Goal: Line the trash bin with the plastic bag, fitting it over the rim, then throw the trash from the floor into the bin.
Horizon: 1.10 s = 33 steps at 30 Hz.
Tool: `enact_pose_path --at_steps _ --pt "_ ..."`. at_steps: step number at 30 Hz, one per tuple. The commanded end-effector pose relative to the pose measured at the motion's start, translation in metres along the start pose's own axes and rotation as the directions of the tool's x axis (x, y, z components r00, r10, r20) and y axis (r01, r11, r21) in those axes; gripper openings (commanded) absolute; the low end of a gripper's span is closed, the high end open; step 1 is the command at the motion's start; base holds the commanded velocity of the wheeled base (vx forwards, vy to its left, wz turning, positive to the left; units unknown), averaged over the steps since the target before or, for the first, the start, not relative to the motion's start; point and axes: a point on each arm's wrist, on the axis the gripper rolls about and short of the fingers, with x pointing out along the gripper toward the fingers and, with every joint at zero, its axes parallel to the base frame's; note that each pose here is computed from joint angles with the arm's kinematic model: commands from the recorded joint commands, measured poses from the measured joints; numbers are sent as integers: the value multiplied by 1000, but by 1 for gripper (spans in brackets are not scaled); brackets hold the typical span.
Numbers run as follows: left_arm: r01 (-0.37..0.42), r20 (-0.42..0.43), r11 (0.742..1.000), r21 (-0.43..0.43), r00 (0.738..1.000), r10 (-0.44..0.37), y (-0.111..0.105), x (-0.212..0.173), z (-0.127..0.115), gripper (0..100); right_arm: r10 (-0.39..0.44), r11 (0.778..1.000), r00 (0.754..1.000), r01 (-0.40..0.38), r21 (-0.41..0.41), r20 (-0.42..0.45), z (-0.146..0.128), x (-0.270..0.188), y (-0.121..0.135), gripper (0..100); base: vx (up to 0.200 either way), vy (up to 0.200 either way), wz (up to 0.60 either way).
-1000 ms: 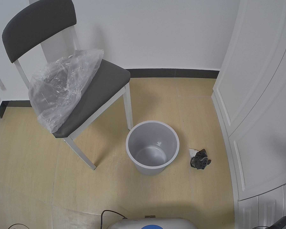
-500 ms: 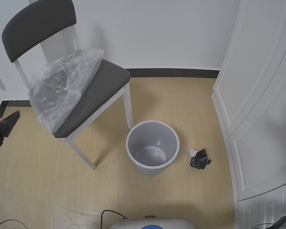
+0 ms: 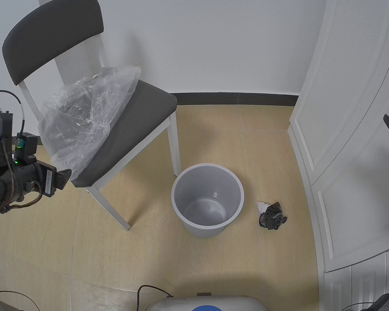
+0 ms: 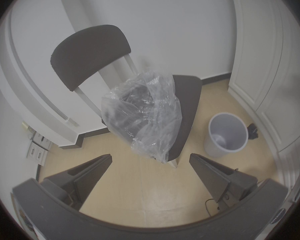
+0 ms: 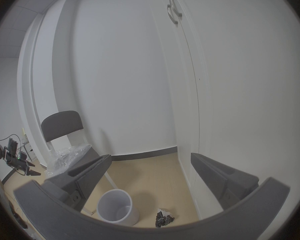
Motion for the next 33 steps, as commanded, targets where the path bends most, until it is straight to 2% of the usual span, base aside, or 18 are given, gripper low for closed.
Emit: enact_pose_path --at_steps 1,4,6,11,16,18,19,20,23,30,33 --pt "8 -72 998 55 997 -4 -16 22 -3 100 2 1000 1000 -2 0 -9 -2 2 0 100 0 0 0" --pt "-15 -92 998 65 996 21 -19 28 -5 100 1 1000 1000 -1 0 -14 -2 2 0 100 0 0 0" --pt "-72 -113 994 82 990 81 -22 42 -7 100 1 1000 1000 -1 -1 -18 -3 2 0 100 0 0 0" --pt "-108 -100 990 87 988 117 -27 60 -5 100 1 1000 1000 -1 -3 -26 -5 2 0 100 0 0 0" --pt "-140 -82 981 134 985 152 -30 73 -3 100 2 1000 1000 -2 -3 -29 -5 3 0 100 0 0 0" --pt "-163 -71 975 152 982 175 -31 76 -2 100 2 1000 1000 -2 -3 -29 -5 3 0 100 0 0 0" --pt "-211 -48 959 191 974 224 -32 84 0 100 2 1000 999 -2 -3 -32 -6 3 0 100 0 0 0" --pt "-211 -48 959 191 974 224 -32 84 0 100 2 1000 999 -2 -3 -32 -6 3 0 100 0 0 0" --pt "-267 -30 936 227 959 281 -33 94 0 100 2 1000 1000 -2 -3 -29 -6 3 0 100 0 0 0" --pt "-298 -27 925 234 950 312 -30 92 0 100 5 1000 1000 -5 0 -9 -2 0 0 100 0 0 0" --pt "-334 -31 917 219 937 348 -16 90 0 100 6 1000 1000 -6 -1 0 0 -1 0 100 0 0 0"
